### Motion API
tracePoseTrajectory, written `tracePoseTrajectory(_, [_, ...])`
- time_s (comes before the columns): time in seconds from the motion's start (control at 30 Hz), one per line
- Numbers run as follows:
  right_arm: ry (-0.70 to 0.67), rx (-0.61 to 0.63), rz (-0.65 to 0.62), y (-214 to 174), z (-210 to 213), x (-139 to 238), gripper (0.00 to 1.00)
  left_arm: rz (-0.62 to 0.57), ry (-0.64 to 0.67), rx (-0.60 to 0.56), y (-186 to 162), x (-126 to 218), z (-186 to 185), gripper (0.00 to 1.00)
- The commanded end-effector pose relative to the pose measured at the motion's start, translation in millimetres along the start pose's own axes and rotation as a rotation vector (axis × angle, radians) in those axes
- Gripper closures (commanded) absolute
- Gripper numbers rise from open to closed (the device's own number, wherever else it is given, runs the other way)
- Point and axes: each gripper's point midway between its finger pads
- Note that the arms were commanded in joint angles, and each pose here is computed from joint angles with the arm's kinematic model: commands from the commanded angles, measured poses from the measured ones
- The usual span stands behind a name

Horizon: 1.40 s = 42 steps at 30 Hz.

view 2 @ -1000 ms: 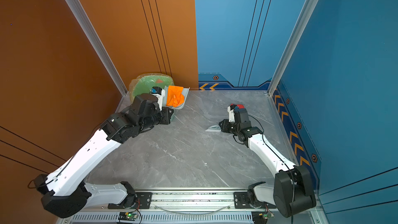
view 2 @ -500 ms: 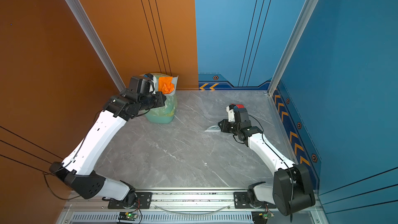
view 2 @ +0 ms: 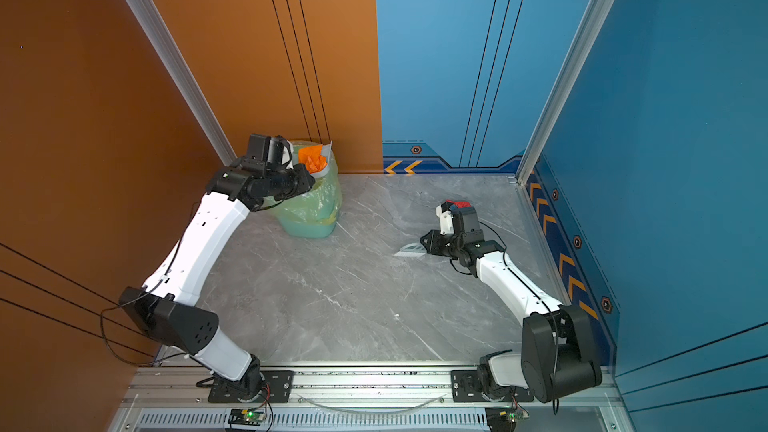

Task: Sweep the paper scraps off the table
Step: 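Raise the dustpan over the green bin with the left gripper, then tilt the dustpan over the green bin with the left gripper to dump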

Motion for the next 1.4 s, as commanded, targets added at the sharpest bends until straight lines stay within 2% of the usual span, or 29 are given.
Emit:
tracePoseTrajectory(0.0, [0.024,0.013,0.017,7,5,3,1.00,0.004,-0.057,0.043,7,1,-7,1.00])
tracePoseTrajectory(0.13, [0.014,0.020,0.045,7,6,4,1.00,0.021,-0.180,0.142,10,-10,-9,1.00])
tracePoseTrajectory(0.33, [-0.023,0.036,0.006,13,5,13,1.00,0.021,-0.344,0.265,23,-16,-6,1.00])
tracePoseTrajectory(0.87, [-0.126,0.026,-0.069,7,-2,30,1.00,0.030,-0.596,0.367,45,3,-15,1.00])
tracePoseTrajectory(1.03, [-0.152,0.028,-0.072,6,-4,31,1.00,0.037,-0.691,0.442,47,10,-15,1.00])
tracePoseTrajectory(1.37, [-0.153,0.056,-0.063,5,6,27,1.00,0.057,-0.769,0.506,46,11,-15,1.00])
Point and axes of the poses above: each gripper's point midway between its finger pads, its own x axis back along the fingers, its own z axis along the line the jaws close on, y = z × x, and after that the axes turned 6 degrees about x, right-handed
